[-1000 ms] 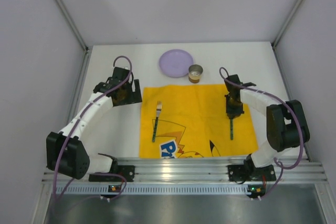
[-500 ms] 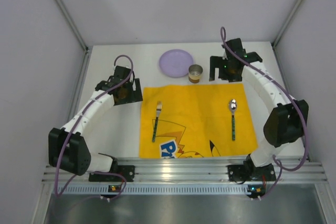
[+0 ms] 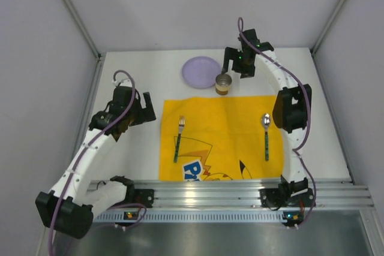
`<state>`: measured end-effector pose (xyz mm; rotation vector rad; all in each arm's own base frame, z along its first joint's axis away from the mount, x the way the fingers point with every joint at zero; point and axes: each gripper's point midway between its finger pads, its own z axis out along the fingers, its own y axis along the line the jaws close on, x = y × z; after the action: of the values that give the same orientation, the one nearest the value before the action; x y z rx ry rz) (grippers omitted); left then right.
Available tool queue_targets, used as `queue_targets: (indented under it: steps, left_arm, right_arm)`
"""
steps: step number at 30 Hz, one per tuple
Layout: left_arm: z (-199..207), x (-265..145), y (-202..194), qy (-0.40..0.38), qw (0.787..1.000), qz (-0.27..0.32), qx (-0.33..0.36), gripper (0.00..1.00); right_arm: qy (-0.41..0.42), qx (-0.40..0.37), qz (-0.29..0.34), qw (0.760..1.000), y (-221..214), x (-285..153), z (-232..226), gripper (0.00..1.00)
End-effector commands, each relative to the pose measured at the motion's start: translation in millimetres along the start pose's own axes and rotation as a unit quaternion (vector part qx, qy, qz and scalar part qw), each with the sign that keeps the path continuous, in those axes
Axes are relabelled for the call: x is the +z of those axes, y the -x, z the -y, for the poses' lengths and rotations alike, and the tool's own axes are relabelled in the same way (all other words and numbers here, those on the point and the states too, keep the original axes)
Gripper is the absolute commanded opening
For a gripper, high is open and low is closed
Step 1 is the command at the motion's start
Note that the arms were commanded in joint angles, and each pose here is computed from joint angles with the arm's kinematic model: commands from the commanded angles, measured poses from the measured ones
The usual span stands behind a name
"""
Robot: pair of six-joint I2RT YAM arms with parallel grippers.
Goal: Set the dinner table for one person
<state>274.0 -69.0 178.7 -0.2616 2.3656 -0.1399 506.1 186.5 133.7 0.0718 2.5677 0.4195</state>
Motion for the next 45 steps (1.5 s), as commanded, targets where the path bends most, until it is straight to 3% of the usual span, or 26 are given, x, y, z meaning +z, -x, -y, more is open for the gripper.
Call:
queue_targets:
  steps: [1, 7, 15, 20, 30, 39, 44, 45]
  left_arm:
    - [-10.7, -15.8, 2.4, 0.005, 1.0, 0.03, 0.004, 0.98]
    - [-17.2, -33.8, 8.1, -0.002, 0.997, 0.08, -0.001, 0.98]
    - [-19.9, -35.6, 6.7, -0.001, 0.996, 0.089, -0.008, 0.99]
    - [-25.3, -34.9, 7.1, 0.012, 0.995, 0.096, -0.013, 0.99]
    - [-25.4, -27.6, 3.8, 0.016, 0.996, 0.087, -0.007, 0.99]
    - [-22.9, -24.2, 1.6, 0.011, 0.997, 0.079, -0.003, 0.99]
    - [-22.5, -24.2, 1.5, 0.01, 0.997, 0.08, -0.002, 0.99]
    - [-22.9, -24.2, 1.2, 0.011, 0.997, 0.08, -0.002, 0.99]
  right_arm:
    - [0.006, 0.028, 0.041, 0.999, 32.6, -10.3, -5.0, 1.0]
    - [0.006, 0.045, 0.046, 0.998, 41.7, 7.5, -5.7, 1.0]
    - [-0.045, 0.059, 0.032, 0.997, 30.3, 24.1, 19.9, 1.0]
    - [-0.059, 0.043, 0.02, 0.997, 11.5, 10.5, 31.2, 1.0]
    - [-0.032, 0.03, 0.054, 0.998, -3.0, -16.7, 27.7, 0.98]
    - [-0.047, 0.014, 0.018, 0.999, -24.7, 24.4, 12.6, 0.73]
    - [-0.065, 0.009, 0.019, 0.998, -16.5, 37.8, 6.9, 0.31]
    - [-0.063, 0.009, 0.026, 0.998, -9.0, 39.4, 4.2, 0.16]
